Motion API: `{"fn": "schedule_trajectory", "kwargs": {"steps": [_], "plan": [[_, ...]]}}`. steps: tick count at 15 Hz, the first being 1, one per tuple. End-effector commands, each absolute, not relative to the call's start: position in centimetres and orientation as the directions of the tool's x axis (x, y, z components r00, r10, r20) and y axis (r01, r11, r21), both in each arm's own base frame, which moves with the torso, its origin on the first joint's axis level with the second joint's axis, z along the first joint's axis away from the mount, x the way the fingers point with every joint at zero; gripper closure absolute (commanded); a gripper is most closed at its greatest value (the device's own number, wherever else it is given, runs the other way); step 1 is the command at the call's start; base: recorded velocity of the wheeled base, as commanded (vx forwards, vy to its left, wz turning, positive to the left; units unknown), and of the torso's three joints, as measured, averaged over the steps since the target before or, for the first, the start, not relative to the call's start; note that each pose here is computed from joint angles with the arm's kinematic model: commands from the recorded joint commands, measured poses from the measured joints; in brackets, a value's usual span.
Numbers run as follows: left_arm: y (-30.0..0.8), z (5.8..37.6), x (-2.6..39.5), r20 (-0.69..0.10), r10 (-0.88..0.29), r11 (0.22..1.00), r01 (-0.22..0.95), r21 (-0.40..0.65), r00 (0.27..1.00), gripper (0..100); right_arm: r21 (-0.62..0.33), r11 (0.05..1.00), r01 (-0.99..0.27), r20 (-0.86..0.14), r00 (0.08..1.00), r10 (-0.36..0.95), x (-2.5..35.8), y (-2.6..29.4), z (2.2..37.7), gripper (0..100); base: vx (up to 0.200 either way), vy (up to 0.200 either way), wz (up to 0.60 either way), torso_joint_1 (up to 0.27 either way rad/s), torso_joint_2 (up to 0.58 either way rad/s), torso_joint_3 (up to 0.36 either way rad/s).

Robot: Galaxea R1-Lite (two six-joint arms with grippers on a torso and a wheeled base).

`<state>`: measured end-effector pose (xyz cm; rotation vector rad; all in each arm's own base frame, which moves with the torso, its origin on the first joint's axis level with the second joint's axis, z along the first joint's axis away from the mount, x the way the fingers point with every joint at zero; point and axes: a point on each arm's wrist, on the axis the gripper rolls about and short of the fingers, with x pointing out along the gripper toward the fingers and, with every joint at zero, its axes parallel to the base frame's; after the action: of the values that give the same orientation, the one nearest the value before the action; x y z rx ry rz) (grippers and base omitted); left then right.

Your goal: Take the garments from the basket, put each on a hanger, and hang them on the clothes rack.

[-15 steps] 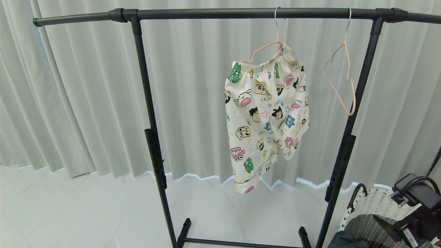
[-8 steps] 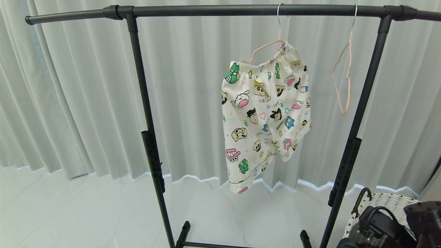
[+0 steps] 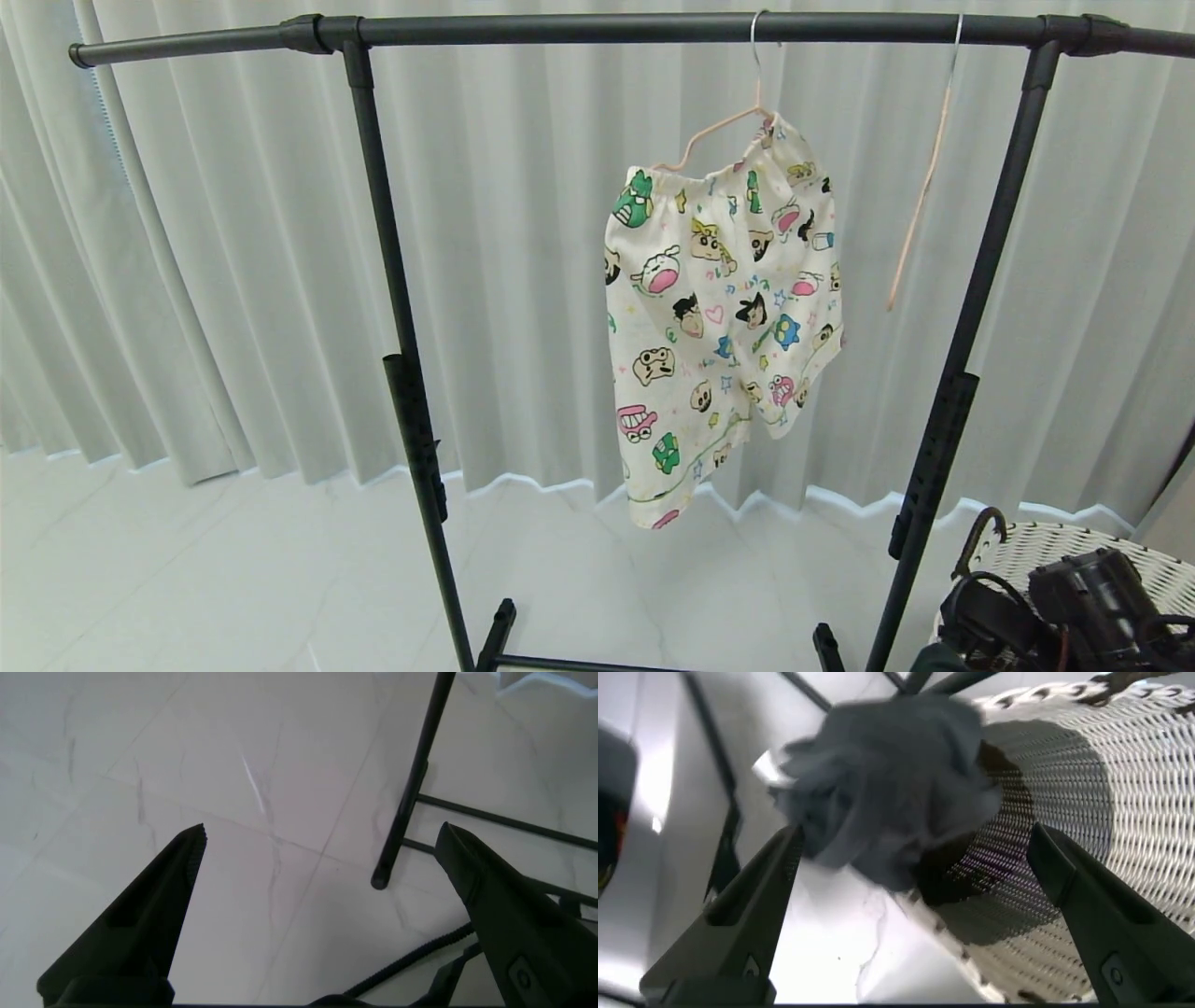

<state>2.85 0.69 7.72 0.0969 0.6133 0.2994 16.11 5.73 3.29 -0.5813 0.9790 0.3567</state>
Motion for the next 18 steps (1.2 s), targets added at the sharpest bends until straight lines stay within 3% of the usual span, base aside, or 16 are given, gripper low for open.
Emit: {"fn": "schedule_trajectory", "kwargs": {"steps": [1,5,15,16,18], "plan": [[0.7,7.8,2.7,-0.539,0.306,0.952,-0.252,0.174,0.785,0,-0.296,0.807,-0.511,-0.865,0.502,0.001,18.3,5.9,2.5,0,0.000,0.000,0.00,0.000,0.00,0.000],[0.7,7.8,2.7,-0.534,0.306,0.952,-0.253,0.172,0.788,0,-0.362,0.795,-0.487,-0.872,0.478,-0.105,17.9,5.5,1.6,0,0.000,0.000,0.00,0.000,0.00,0.000],[0.7,7.8,2.7,-0.535,0.305,0.952,-0.252,0.173,0.788,0,-0.351,0.778,-0.521,-0.890,0.444,-0.104,16.6,5.5,1.2,0,0.000,0.000,0.00,0.000,0.00,0.000],[0.7,7.8,2.7,-0.535,0.305,0.952,-0.252,0.173,0.788,0,-0.351,0.778,-0.522,-0.890,0.444,-0.104,16.5,5.5,1.2,100,0.000,0.000,0.00,0.000,0.00,0.000],[0.7,7.8,2.7,-0.535,0.305,0.952,-0.252,0.173,0.788,0,-0.352,0.778,-0.521,-0.888,0.449,-0.101,16.6,5.6,1.3,100,0.000,0.000,0.00,0.000,0.00,0.000]]}}
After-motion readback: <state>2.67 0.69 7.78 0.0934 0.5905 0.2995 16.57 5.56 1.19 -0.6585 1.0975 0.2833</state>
